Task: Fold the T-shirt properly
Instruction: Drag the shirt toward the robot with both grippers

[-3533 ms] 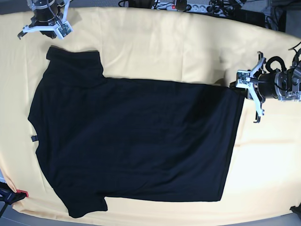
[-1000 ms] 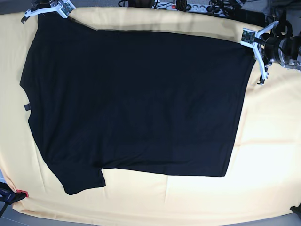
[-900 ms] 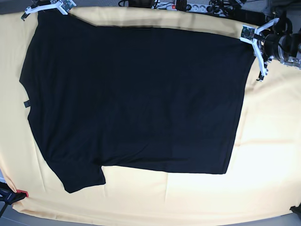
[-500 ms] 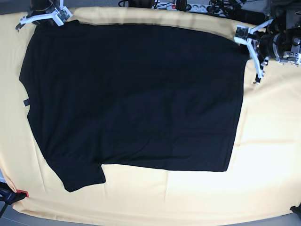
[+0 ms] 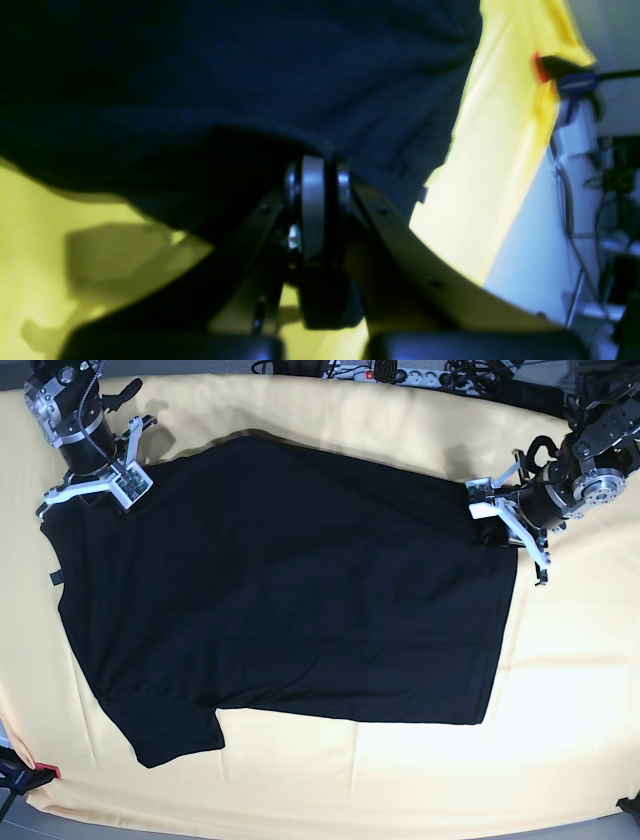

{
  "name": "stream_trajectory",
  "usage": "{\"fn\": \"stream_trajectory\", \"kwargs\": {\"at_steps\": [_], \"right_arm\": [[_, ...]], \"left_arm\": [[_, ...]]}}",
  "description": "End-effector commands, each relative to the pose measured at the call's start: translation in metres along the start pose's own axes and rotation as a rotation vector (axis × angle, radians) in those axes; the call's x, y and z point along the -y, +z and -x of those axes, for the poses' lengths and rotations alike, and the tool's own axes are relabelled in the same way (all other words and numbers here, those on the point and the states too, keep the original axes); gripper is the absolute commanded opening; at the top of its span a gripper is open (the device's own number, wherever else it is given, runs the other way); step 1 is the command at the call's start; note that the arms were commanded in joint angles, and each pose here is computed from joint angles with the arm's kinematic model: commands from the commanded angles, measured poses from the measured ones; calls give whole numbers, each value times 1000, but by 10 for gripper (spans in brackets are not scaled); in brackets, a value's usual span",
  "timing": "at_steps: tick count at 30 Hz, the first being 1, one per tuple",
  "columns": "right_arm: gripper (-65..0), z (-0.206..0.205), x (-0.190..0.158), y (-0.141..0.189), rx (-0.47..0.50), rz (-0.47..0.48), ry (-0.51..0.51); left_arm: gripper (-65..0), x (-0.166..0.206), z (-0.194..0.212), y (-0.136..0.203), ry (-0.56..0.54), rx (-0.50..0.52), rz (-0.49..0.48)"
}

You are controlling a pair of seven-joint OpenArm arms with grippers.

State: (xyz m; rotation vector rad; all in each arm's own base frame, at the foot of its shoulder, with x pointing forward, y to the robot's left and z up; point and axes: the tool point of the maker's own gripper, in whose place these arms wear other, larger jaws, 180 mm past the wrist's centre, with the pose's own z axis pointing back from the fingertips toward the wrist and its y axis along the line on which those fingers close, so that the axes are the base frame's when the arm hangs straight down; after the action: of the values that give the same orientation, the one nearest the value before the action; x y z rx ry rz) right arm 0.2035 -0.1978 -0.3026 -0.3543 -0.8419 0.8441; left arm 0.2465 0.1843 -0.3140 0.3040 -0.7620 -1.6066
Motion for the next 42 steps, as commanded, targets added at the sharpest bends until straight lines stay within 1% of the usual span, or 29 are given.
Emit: {"fn": "stream_trajectory", "kwargs": {"at_steps": [1,3,6,8,10,12,14,15,17,22,24,28,29,30,32,33,34,35,37,38,40,42], "right_arm": [[-650,-8,9,-1,38,24,11],[-650,-8,12,-7,38,19,11],[-650,-3,19,-16,23,31,16],[-650,-1,24,-20,17,43,17],[-650,1,27,-23,12,49,17],[-650,2,30,-25,9,57,16],[-650,3,33,-28,10,62,12],[-650,3,34,-30,12,63,7],[-650,3,35,-33,13,56,-3],[-650,6,44,-46,11,59,-16],[-650,6,50,-51,10,67,-26],[-650,-2,62,-55,32,90,-36],[-606,-5,62,-56,45,85,-54],[-513,-8,63,-56,55,79,-70],[-307,-12,66,-57,67,85,-80],[-230,-13,68,-57,65,92,-82],[-188,-11,71,-57,56,101,-86],[-180,-9,73,-58,39,105,-88],[-181,-2,72,-58,-10,96,-85],[-181,0,70,-57,-26,79,-66],[-182,4,61,-54,-60,25,-34],[-183,8,49,-51,-92,-48,-35]], "left_arm": [[-650,-14,3,2,-21,-4,-45],[-650,-23,7,-2,-20,-19,-81],[-650,-53,15,-1,-1,-46,-190],[-650,-72,20,2,-3,-60,-245],[-650,-87,20,3,-6,-58,-276],[-650,-97,19,5,20,-44,-292],[-650,-101,15,4,48,-21,-288],[-650,-99,14,3,53,-13,-271],[-650,-95,10,2,48,5,-249],[-650,-77,4,-1,14,38,-149],[-650,-72,1,-2,24,59,-118],[-650,-69,4,-4,23,53,-101],[-650,-69,5,-4,24,51,-101],[-607,-68,6,-4,25,49,-100],[-443,-66,6,-4,44,51,-88],[-361,-65,5,-4,62,55,-79],[-292,-63,5,-5,82,54,-70],[-254,-62,6,-5,95,51,-64],[-249,-56,9,-4,83,36,-29],[-249,-49,9,-3,66,30,13],[-249,-28,8,1,41,38,132],[-249,-5,4,10,24,68,274]]}}
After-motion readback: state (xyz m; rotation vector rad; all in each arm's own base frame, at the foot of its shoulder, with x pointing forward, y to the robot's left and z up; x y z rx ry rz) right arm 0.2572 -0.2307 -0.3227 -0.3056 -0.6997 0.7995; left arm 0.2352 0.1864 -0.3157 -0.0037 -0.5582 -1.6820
